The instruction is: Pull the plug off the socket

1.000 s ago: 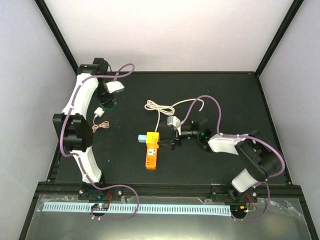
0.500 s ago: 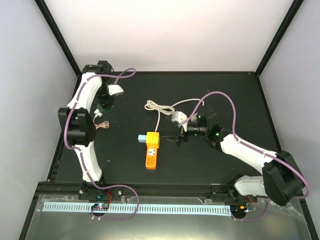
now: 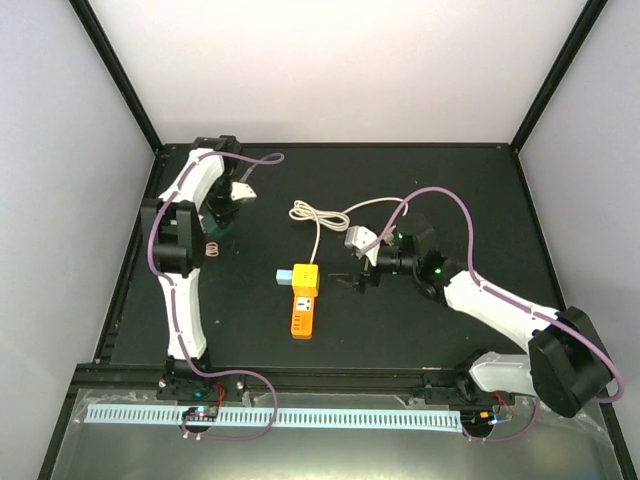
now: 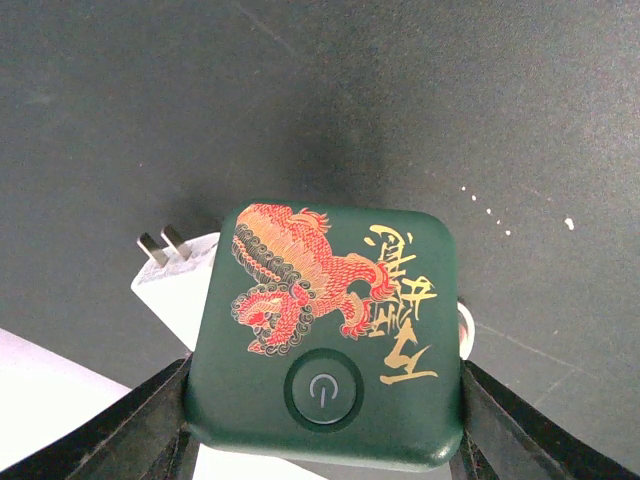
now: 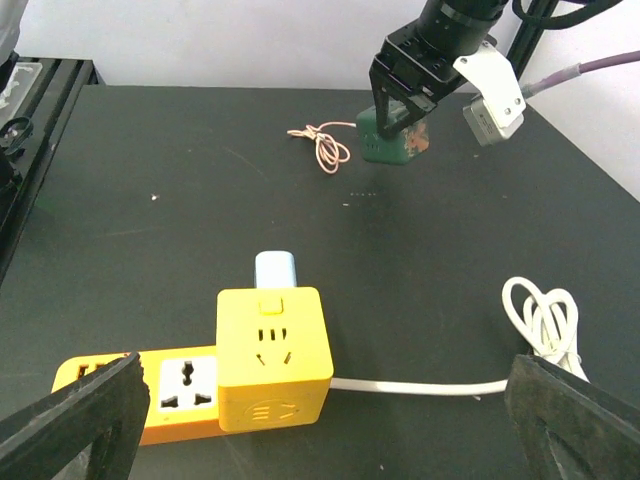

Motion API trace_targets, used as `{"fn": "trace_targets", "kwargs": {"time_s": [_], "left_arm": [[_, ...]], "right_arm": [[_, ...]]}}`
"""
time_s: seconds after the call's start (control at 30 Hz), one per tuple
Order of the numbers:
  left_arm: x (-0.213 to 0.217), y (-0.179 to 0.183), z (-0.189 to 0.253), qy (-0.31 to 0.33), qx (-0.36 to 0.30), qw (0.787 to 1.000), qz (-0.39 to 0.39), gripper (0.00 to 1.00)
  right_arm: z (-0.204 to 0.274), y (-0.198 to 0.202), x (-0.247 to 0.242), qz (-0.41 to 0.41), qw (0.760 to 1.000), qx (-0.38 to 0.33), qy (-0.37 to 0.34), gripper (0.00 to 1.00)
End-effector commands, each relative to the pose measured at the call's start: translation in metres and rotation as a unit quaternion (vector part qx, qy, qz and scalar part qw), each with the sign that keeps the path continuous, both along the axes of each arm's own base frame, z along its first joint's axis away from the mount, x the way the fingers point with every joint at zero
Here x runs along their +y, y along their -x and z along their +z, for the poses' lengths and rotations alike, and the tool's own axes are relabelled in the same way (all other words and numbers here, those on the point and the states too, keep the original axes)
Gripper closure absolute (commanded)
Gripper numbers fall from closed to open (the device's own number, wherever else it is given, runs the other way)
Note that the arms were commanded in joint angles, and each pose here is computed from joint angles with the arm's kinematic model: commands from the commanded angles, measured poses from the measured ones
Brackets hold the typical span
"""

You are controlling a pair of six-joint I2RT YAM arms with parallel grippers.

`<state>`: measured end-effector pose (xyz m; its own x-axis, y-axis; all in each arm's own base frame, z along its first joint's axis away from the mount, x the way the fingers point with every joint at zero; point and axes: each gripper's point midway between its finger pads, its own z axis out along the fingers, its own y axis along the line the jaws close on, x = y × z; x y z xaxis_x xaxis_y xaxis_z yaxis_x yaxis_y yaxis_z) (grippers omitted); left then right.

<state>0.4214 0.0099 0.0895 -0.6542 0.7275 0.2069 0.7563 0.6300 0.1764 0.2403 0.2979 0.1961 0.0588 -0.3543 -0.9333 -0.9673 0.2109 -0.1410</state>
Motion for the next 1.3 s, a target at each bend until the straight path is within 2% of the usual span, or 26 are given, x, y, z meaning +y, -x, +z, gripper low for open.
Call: {"fn": "trace_targets", "kwargs": {"time_s": [0.0,0.17,0.5,0.7,0.9,1.07,1.27], "left_arm": [[-0.004,-0.013,0.004,-0.030,-0.017,0.999,-0.005,0.94],[-0.007,-0.013,-0.007,-0.047,-0.006,0.999,-0.014,0.91],[-0.023,-0.013,-0.015,-0.041,0.000,0.999,-0.031,0.68],[-0.030,-0.012,-0.010,-0.018,-0.004,0.999,-0.033,0.47],[-0.037,-0.008,0.002,0.005,-0.008,0.999,-0.036,0.32],[-0.045,-0.008,0.014,0.031,-0.022,0.999,-0.034,0.02],[-0.064,-0.008,0.050,0.095,-0.064,0.993,-0.041,0.01]], "right_arm": [[0.001,-0.002,-0.006,-0.011,1.000,-0.015,0.000,0.00],[-0.002,-0.001,-0.005,-0.008,1.000,-0.010,-0.002,0.00],[-0.007,0.000,-0.005,-0.006,1.000,-0.005,0.000,0.00],[-0.011,-0.002,-0.004,-0.007,1.000,0.005,0.003,0.00],[-0.013,-0.003,-0.004,-0.008,1.000,0.012,0.004,0.00],[-0.010,-0.004,-0.002,-0.009,1.000,0.017,0.005,0.00],[-0.005,-0.005,-0.003,-0.013,1.000,0.017,0.005,0.00]]}}
